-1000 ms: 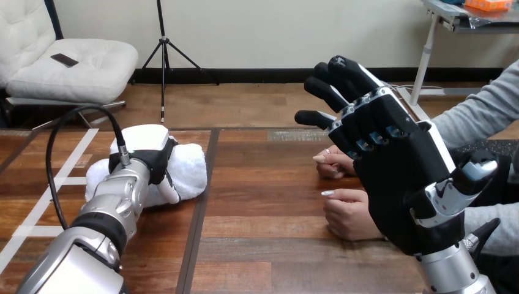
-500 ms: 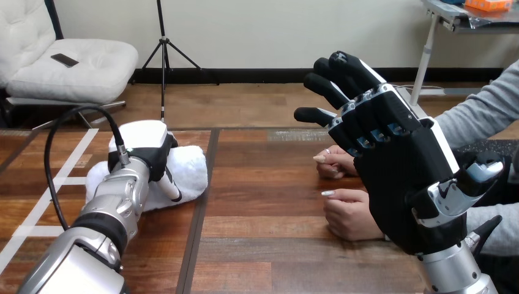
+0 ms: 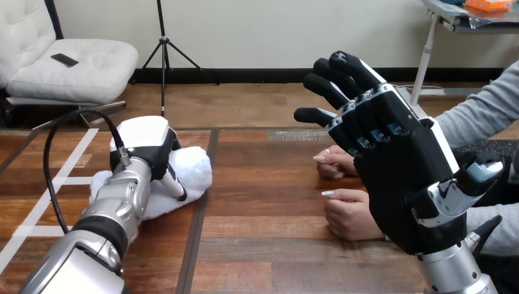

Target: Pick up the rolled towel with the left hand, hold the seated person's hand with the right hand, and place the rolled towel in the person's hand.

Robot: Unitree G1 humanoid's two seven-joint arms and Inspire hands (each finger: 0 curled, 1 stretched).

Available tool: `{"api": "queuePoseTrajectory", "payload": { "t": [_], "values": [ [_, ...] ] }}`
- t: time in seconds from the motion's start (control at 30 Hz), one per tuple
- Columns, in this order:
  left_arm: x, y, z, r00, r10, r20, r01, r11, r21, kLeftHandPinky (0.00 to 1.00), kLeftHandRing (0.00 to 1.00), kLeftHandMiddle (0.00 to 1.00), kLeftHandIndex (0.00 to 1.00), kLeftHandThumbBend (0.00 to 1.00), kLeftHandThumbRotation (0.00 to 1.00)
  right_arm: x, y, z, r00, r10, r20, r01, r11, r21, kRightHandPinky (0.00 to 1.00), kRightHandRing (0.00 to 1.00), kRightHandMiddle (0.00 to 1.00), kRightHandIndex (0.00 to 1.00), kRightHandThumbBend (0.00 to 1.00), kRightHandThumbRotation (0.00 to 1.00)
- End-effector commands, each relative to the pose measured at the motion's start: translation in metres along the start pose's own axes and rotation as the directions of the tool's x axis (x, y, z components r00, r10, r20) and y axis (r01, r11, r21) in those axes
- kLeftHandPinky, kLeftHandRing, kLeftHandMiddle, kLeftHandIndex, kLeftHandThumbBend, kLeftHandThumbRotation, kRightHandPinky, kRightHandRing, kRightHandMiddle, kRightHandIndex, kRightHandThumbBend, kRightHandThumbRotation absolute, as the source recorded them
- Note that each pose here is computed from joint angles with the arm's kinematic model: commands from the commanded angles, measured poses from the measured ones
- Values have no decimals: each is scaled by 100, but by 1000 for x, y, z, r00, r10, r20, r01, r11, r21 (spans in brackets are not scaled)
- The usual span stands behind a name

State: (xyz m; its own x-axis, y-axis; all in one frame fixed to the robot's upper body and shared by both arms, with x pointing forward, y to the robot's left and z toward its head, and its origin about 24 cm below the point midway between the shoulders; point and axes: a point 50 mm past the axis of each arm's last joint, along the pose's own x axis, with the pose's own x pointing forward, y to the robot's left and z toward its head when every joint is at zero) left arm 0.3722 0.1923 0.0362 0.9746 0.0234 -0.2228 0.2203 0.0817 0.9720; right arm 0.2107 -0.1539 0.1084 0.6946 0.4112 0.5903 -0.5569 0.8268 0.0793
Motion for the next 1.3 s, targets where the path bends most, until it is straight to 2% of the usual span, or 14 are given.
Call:
{"api": "queuePoseTrajectory", "payload": {
  "t": [0.0,0.6,1.27],
  "values": [
    [2,7,5,999,45,18,-45,998,-32,30,38,45,48,75,0,11,1,11,997,25,68,-23,999,-24,78,90,90,88,100,100],
    [3,7,4,1000,20,14,-20,999,-26,34,42,48,47,76,0,12,0,12,997,23,68,-22,1000,-22,77,91,91,88,100,100],
    [2,8,2,999,33,27,-32,999,-16,33,40,46,46,81,0,12,-1,11,998,15,60,-15,1000,-5,78,91,90,87,100,100]
  ]
}}
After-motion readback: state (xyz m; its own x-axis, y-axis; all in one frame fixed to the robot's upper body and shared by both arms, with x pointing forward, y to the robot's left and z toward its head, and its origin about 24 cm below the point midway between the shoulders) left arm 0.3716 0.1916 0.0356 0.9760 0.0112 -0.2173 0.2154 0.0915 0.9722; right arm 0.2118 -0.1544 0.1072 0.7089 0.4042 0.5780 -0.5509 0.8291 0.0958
